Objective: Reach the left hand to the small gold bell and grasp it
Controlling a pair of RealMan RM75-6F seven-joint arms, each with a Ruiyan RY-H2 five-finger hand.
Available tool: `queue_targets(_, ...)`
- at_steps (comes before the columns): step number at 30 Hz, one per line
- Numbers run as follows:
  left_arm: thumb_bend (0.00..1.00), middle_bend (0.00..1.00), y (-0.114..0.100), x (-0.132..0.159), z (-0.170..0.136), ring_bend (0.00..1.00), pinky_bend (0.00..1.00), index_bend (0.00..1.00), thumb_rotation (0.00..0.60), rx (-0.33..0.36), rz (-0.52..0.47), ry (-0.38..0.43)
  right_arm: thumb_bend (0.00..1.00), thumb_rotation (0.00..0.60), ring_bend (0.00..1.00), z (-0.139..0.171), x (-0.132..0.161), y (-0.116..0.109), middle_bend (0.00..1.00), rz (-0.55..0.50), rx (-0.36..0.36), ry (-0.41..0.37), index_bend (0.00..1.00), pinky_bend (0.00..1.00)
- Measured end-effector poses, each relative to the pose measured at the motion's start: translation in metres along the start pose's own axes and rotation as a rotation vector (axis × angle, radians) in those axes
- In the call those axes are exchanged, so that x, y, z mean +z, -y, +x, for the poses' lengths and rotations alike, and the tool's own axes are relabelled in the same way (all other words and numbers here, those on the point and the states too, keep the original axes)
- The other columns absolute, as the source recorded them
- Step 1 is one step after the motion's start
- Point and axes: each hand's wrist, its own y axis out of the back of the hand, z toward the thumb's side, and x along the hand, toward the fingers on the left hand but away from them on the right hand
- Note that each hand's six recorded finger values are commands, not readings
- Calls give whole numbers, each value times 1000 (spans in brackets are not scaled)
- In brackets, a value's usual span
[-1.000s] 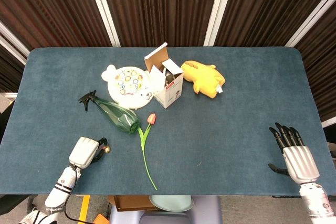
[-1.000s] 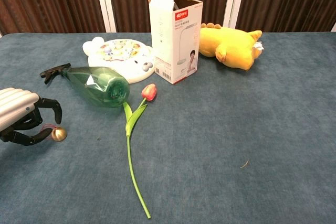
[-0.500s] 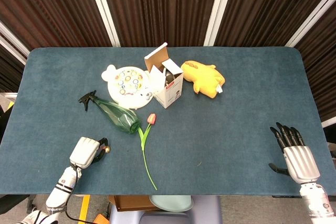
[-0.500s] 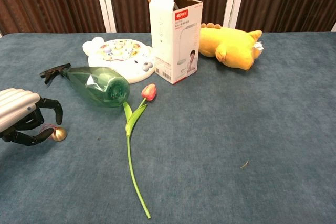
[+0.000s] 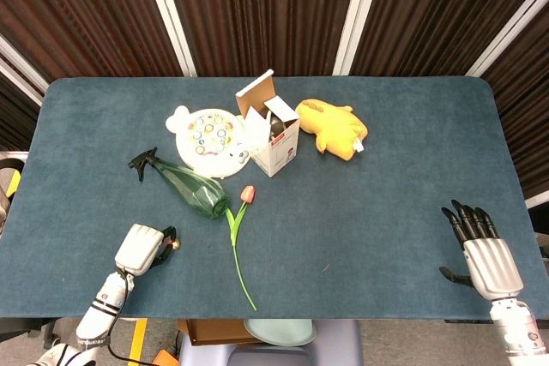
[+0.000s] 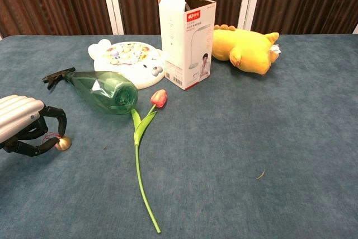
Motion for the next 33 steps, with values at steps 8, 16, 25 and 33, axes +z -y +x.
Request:
queue_targets(8, 431, 1000, 1, 0, 1, 1000, 1000, 540, 600, -4, 2, -2, 236, 600, 0, 0, 0, 0, 0, 2, 1, 1, 0, 0)
queue_targets(16, 430, 1000, 1, -1, 1, 1000, 1000, 570, 600, -4, 3, -4, 236, 600, 0, 0, 0, 0, 0, 3, 3, 0, 0, 0)
queue_targets(25, 430, 1000, 0, 0, 1, 1000, 1000, 625, 600, 5, 4, 2, 236, 600, 0, 0, 0, 0, 0, 6, 2, 0, 0, 0)
queue_targets(33, 430, 1000, -4, 0, 1, 1000, 1000, 665, 600, 21, -3, 4, 236, 600, 0, 0, 0, 0, 0, 8, 2, 0, 0, 0)
